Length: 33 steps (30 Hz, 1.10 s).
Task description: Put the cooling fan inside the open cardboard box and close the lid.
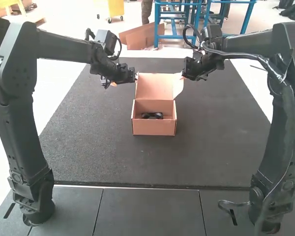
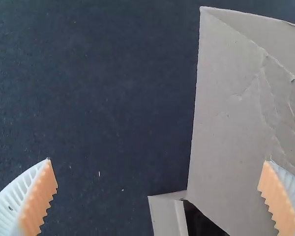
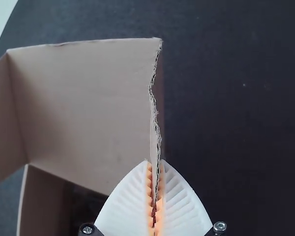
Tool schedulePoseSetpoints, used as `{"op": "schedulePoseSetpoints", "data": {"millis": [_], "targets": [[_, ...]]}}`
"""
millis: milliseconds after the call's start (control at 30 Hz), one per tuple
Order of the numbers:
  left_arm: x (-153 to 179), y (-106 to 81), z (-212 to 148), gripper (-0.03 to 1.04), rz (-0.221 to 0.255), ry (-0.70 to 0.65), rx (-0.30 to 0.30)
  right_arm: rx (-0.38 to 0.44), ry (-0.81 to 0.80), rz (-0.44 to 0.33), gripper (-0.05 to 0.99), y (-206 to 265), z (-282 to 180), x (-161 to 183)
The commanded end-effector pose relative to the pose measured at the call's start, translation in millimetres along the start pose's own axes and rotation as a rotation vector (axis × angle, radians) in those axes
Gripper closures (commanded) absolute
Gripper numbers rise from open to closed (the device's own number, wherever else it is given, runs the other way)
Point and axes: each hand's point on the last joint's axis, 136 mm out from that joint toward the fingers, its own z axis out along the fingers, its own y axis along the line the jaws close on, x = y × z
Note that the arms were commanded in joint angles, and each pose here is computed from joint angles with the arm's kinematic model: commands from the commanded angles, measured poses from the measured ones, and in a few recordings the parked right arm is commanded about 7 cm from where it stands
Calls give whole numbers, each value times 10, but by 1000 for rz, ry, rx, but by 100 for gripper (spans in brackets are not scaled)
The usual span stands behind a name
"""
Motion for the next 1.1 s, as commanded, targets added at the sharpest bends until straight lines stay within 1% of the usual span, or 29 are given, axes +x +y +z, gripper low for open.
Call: {"op": "schedulePoseSetpoints", "data": {"millis": [0,167,367,533,900,1067], "targets": [[-138,-90,-63,4,2,-29,28,-11,-31,-9,90,55,-54,-119],[-137,-99,-82,4,0,-28,29,-30,-30,-16,92,112,-65,-121],[-116,-96,-121,4,-9,-17,25,-80,-16,-45,92,339,-95,-74],[-128,-103,-159,4,-10,-22,27,-100,5,-63,92,478,-120,5],[-106,-109,-221,4,-21,-11,25,-97,42,-64,92,494,-227,247],[-42,-186,-251,4,-11,7,32,-98,64,-72,92,511,-284,430]]}}
